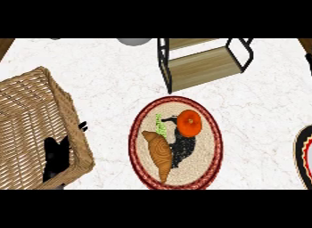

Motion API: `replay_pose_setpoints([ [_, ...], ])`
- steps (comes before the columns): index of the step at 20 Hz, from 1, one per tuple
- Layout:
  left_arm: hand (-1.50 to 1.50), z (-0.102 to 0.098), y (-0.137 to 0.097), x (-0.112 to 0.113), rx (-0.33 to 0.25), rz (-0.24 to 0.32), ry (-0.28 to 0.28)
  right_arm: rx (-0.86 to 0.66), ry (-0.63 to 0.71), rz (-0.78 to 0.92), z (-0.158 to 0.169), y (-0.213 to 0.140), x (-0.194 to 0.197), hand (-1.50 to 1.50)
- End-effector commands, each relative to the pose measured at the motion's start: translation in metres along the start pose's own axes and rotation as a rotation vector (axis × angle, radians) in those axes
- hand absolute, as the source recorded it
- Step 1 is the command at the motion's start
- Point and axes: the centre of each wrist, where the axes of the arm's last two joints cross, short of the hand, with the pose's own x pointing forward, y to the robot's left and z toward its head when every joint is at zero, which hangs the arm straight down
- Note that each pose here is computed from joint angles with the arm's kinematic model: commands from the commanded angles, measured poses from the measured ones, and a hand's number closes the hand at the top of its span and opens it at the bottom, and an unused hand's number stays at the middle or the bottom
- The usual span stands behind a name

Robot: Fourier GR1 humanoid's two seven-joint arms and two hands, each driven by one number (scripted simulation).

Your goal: Pick the squash from the placemat and place it in the tiered shelf

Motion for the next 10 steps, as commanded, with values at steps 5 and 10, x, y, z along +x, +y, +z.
replay_pose_setpoints([
  [5, 0.0, 0.062, 0.028, 0.039, -0.216, -0.182, -0.105, 0.066, 0.201, 0.254, 0.002, -0.017, -0.012, -1.5],
  [10, 0.0, 0.079, 0.029, 0.034, -0.315, -0.202, -0.127, -0.019, 0.44, 0.27, 0.023, -0.009, -0.053, 1.5],
])
